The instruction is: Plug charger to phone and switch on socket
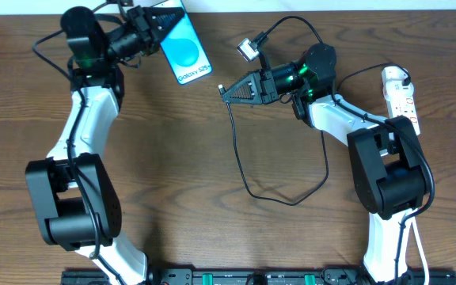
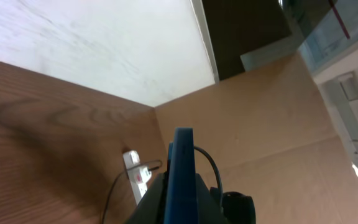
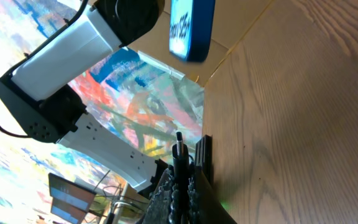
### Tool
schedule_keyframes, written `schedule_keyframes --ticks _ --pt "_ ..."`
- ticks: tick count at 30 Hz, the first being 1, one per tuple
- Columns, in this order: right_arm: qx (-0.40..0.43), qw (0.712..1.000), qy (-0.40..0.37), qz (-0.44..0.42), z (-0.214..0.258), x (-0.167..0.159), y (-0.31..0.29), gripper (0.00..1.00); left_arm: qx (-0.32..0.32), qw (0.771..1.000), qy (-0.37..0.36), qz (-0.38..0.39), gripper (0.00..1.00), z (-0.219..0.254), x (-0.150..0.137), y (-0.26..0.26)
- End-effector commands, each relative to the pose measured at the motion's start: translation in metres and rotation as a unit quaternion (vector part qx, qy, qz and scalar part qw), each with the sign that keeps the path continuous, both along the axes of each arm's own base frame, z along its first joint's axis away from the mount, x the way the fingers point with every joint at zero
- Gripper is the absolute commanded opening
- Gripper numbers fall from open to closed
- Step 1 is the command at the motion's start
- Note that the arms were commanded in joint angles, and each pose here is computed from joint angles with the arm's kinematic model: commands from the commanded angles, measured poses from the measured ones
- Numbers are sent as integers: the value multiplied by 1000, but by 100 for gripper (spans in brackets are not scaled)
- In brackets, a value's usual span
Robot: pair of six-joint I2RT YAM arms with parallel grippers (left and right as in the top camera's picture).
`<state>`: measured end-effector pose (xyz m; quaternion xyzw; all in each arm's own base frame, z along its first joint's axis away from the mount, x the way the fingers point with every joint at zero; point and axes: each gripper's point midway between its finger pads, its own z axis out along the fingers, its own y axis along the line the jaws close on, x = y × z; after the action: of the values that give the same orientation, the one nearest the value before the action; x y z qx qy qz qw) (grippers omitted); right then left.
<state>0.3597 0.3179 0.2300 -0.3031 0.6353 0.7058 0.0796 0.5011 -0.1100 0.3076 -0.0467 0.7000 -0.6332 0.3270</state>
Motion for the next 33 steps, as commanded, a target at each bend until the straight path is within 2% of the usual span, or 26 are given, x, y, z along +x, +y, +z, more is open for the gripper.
schedule_keyframes --ticks 1,12,26,33 --pt "3 1000 -2 0 5 -2 4 1 2 1000 -22 -6 7 15 -5 -10" --pt "3 1000 -2 0 5 -2 4 1 7 999 -31 -42 7 15 -15 -44" --pt "2 1000 2 0 5 -2 4 1 19 998 -52 -40 7 14 -14 -45" --pt "2 1000 2 0 5 -2 4 1 19 1000 -5 -2 7 -1 -2 -39"
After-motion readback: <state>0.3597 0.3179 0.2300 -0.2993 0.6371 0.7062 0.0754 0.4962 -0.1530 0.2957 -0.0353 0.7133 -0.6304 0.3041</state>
